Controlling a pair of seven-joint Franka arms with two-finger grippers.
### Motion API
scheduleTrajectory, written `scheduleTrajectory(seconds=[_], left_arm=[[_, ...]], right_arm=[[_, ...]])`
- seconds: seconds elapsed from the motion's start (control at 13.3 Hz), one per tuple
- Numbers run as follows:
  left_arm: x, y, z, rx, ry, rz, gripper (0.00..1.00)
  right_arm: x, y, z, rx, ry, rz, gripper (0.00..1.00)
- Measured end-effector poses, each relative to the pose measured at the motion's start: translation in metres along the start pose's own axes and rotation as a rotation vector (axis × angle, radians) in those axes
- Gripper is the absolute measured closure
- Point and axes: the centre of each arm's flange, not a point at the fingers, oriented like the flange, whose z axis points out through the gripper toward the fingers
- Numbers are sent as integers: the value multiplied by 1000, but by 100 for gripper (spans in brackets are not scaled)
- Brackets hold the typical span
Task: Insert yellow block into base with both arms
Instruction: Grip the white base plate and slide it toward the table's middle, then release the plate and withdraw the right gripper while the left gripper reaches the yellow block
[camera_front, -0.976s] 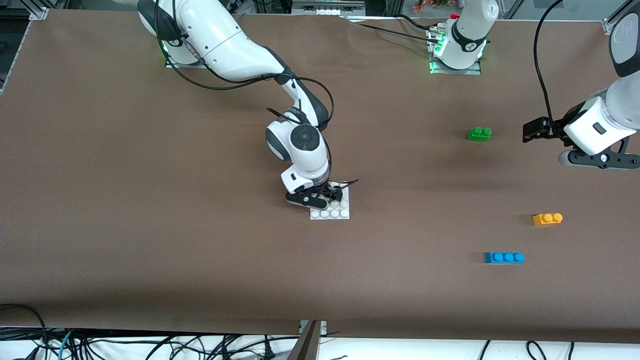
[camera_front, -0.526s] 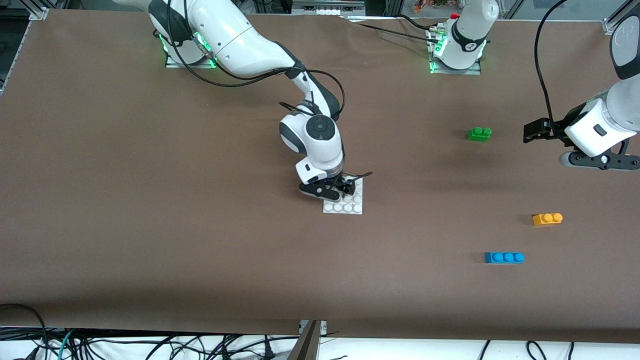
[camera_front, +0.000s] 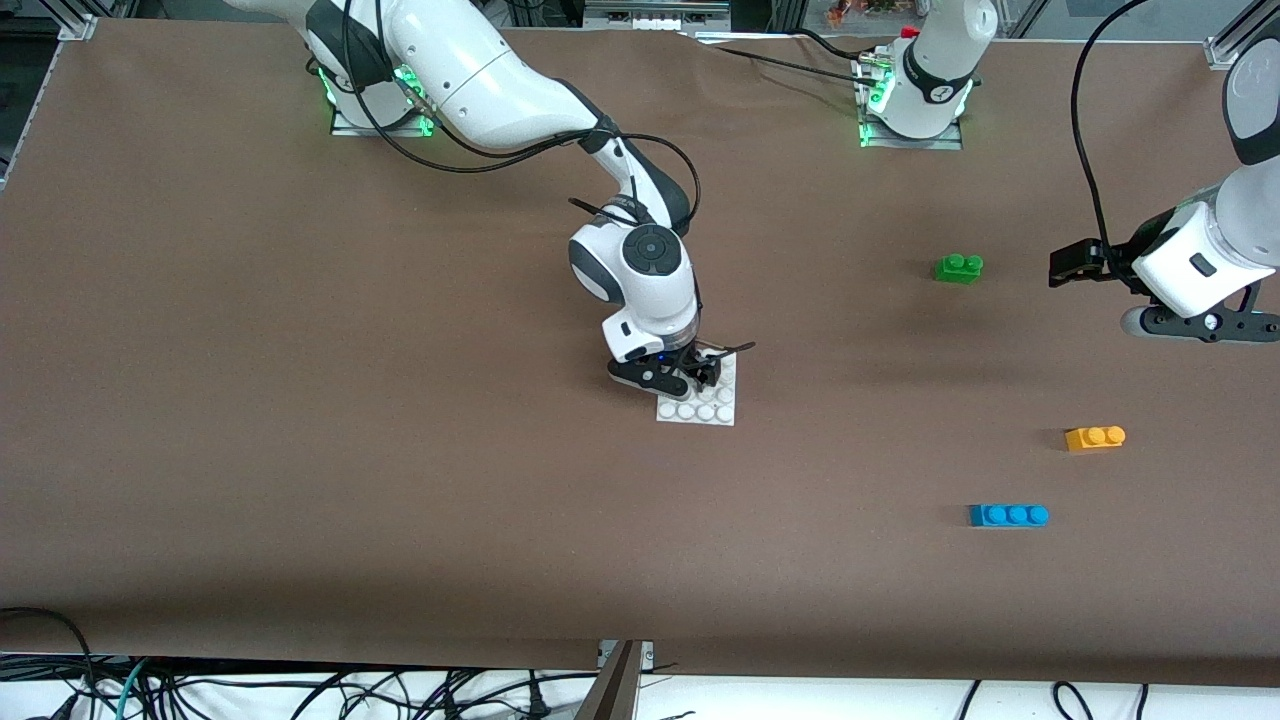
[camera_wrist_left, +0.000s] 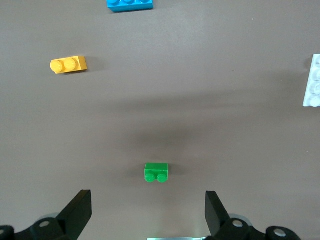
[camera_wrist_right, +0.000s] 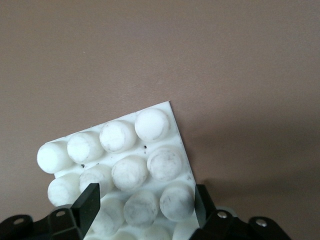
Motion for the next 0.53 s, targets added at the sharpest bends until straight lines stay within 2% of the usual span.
scheduleTrajectory(seconds=[0.3, 0.38, 0.53], left_arm=[[-1, -1, 1, -1, -5, -2, 0], [-1, -1, 1, -1, -6, -2, 0], [-1, -2, 1, -1, -6, -3, 0]], right_arm=[[20, -17, -42, 45, 5, 24, 9], [38, -17, -62, 64, 3, 20, 6], [97, 9, -105, 49, -24, -50, 2]])
